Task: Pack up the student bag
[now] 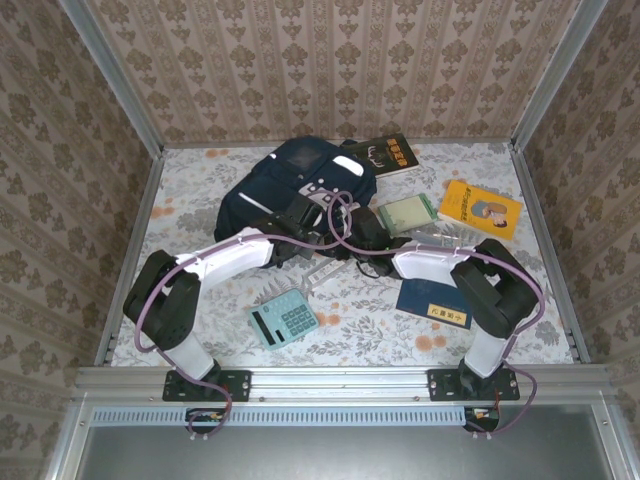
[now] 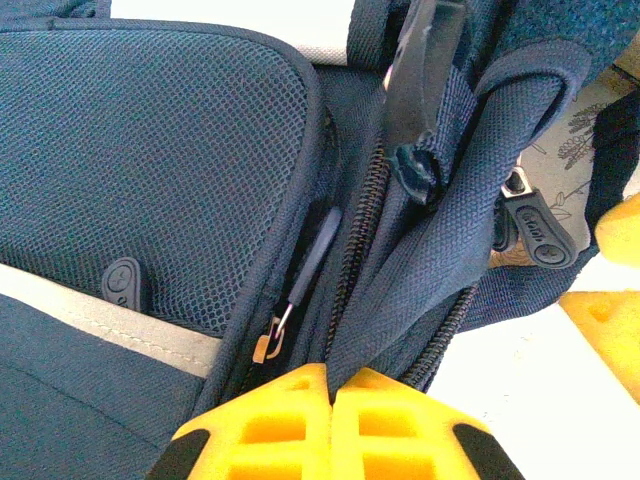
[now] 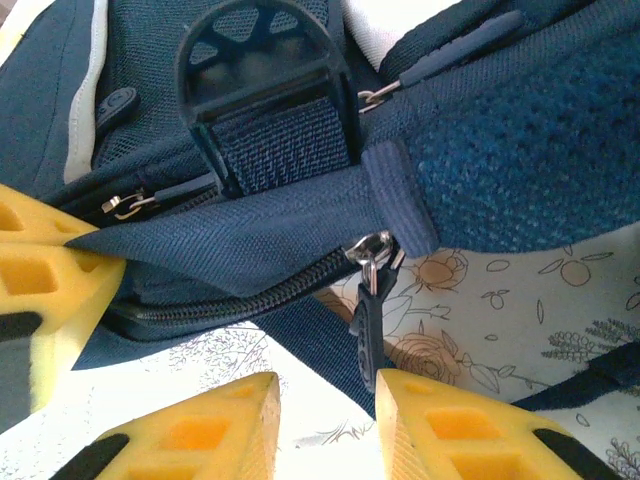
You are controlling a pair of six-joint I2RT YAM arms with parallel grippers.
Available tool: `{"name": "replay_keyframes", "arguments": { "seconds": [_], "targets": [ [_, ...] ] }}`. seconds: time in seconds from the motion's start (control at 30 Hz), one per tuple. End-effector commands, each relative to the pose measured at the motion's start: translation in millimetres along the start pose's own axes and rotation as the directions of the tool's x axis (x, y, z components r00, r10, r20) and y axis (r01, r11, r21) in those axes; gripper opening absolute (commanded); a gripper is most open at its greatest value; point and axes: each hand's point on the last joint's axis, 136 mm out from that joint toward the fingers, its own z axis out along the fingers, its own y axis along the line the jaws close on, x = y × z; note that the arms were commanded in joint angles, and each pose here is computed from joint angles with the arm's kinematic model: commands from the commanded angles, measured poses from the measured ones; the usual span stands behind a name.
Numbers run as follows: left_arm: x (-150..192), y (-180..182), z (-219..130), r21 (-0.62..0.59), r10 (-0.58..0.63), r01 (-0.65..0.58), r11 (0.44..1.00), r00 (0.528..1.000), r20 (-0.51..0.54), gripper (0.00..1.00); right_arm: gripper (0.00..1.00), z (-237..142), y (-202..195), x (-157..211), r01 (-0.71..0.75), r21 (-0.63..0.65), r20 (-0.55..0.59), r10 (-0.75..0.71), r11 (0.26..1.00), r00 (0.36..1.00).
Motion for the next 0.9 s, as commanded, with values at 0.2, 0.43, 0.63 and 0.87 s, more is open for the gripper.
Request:
{"name": "replay_keyframes", "arguments": {
  "seconds": [0.2, 0.43, 0.63, 0.87],
  "targets": [
    [-19.7, -1.8, -13.3, 0.027, -0.047, 0.046, 0.999, 0.996, 0.072, 0.00, 0.34, 12.0, -15.3, 1.3, 0.061, 0.096, -0.024, -0.059, 0.994, 0.998],
    [-21.0, -3.7, -14.2, 0.039, -0.052, 0.049, 0.998, 0.996, 0.074, 0.00, 0.34, 21.1, -20.4, 2.6, 0.081, 0.120, -0.035, -0.078, 0.989, 0.996],
    [-20.1, -4.7, -13.3, 0.044, -0.053, 0.050, 0.998, 0.996, 0.070, 0.00, 0.00, 16.4, -12.2, 0.1, 0.086, 0.080, -0.023, -0.084, 0.993, 0.996],
    [-18.5, -10.0, -8.3, 0.072, -0.068, 0.063, 0.995, 0.996, 0.058, 0.00, 0.00, 0.1, 12.7, -0.9, 0.091, -0.019, 0.002, -0.091, 0.996, 0.996]
  ]
}}
